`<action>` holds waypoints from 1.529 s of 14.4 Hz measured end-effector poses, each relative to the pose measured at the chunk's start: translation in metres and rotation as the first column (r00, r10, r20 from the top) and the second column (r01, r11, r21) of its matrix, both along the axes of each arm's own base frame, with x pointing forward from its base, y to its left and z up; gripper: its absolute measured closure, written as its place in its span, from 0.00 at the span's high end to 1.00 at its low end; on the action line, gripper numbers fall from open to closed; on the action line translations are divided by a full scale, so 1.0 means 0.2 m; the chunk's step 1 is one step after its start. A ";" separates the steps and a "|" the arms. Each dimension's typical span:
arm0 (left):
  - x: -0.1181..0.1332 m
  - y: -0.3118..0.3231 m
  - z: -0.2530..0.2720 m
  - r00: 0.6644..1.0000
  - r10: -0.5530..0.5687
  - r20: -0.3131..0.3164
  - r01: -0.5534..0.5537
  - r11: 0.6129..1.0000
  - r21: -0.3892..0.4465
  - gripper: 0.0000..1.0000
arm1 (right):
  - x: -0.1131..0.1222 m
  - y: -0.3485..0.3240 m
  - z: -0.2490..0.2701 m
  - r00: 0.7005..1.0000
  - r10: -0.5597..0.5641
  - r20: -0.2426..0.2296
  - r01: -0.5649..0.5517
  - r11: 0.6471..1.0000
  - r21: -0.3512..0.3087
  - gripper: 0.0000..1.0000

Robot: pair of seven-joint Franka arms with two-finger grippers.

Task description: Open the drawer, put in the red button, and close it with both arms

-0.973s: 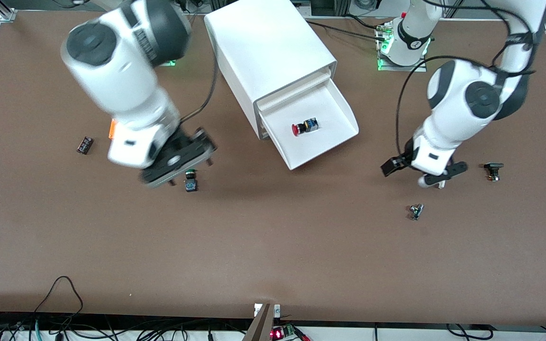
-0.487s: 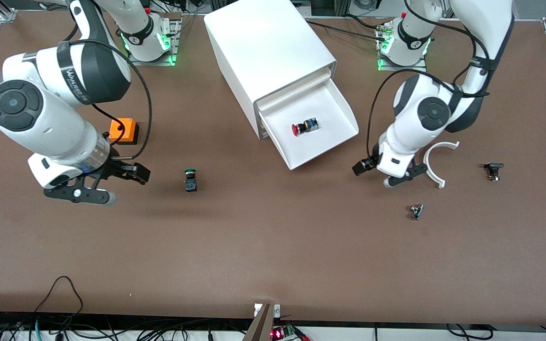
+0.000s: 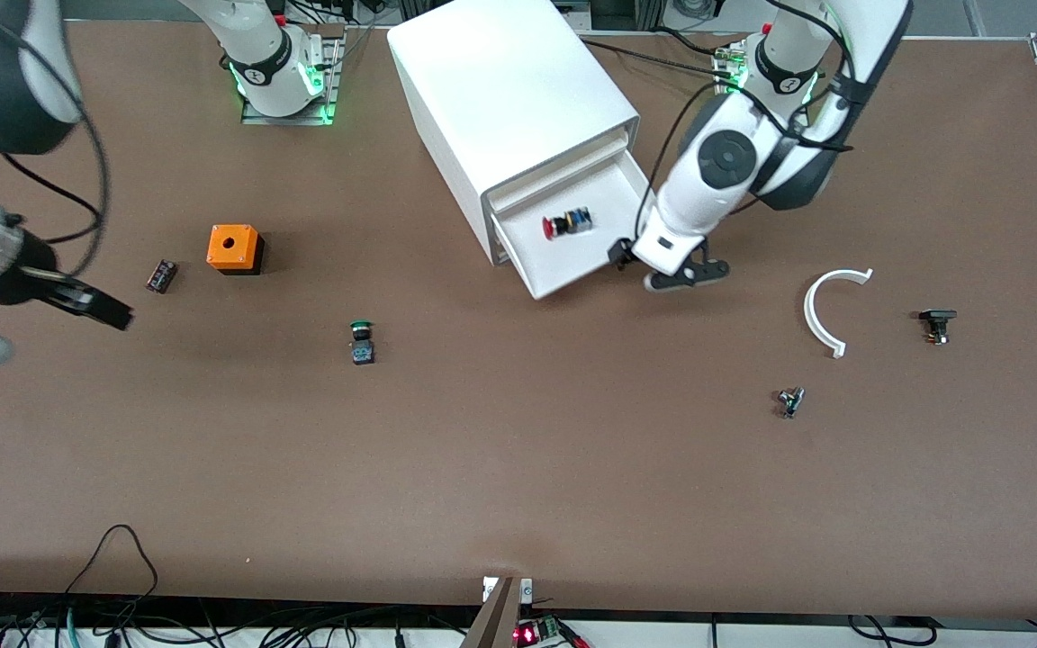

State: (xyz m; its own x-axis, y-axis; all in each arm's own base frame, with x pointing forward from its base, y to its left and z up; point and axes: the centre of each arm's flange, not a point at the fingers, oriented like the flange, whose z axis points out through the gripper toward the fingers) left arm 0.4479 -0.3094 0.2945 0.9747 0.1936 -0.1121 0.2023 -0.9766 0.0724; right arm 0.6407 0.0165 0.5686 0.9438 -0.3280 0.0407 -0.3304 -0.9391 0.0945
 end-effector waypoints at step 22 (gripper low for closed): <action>0.31 1.24 1.49 0.978 -0.147 0.146 0.134 0.986 0.099 1.00 | -0.53 -0.28 -0.03 0.965 0.261 -0.028 -0.259 0.964 0.062 1.00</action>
